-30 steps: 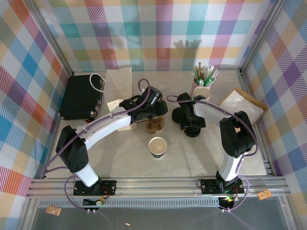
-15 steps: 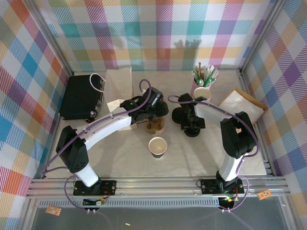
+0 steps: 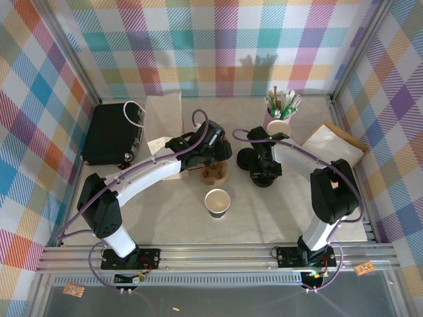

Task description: Pack the takeout coffee

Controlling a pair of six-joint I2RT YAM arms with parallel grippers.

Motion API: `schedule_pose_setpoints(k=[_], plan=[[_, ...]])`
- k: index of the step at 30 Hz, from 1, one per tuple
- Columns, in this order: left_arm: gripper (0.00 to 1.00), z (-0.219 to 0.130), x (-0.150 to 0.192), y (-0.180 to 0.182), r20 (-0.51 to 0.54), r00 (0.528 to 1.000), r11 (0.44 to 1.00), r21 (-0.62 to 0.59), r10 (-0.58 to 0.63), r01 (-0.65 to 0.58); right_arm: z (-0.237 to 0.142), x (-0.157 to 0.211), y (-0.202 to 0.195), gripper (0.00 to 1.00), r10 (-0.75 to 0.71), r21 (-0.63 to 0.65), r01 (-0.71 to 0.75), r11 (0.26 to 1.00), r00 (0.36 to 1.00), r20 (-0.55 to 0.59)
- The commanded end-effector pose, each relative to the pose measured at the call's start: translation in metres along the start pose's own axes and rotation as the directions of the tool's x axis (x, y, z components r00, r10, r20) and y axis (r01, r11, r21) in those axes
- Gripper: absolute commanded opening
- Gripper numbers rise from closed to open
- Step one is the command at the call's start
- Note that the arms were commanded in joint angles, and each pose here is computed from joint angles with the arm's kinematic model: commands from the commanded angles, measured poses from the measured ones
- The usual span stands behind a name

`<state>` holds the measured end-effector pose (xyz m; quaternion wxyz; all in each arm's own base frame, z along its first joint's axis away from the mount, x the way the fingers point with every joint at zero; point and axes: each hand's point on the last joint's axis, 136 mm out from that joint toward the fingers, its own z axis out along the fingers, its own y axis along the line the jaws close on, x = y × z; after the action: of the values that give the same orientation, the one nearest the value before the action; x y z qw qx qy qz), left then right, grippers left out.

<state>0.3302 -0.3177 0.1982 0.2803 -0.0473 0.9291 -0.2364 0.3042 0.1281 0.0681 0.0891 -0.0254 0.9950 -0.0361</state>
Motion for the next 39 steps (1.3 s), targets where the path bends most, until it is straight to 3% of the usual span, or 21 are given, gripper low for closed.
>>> schedule_pose_setpoints(k=[1,12,19,31,39], plan=[[0.52,-0.004,-0.001,-0.005,0.007,1.0,1.0,-0.003,0.025,-0.025,-0.017,-0.007,0.011,0.57,-0.02,-0.053,0.022,0.998,0.999,0.029],[0.5,0.016,0.0,0.003,-0.036,0.999,0.999,-0.006,-0.033,0.033,-0.062,-0.023,0.033,0.55,-0.037,-0.106,0.046,0.993,0.995,0.09],[0.49,0.044,0.0,-0.002,-0.084,0.988,0.991,0.037,-0.126,0.129,-0.086,-0.061,0.048,0.54,-0.039,-0.133,0.061,0.989,0.987,0.156],[0.47,0.082,-0.016,0.001,-0.115,0.965,0.968,0.064,-0.235,0.243,-0.083,-0.082,0.047,0.53,0.015,-0.207,0.004,0.978,0.996,0.089],[0.48,0.088,-0.012,-0.007,-0.159,0.953,0.955,0.106,-0.258,0.277,-0.08,-0.086,0.049,0.53,0.04,-0.244,-0.025,0.969,0.997,0.058]])
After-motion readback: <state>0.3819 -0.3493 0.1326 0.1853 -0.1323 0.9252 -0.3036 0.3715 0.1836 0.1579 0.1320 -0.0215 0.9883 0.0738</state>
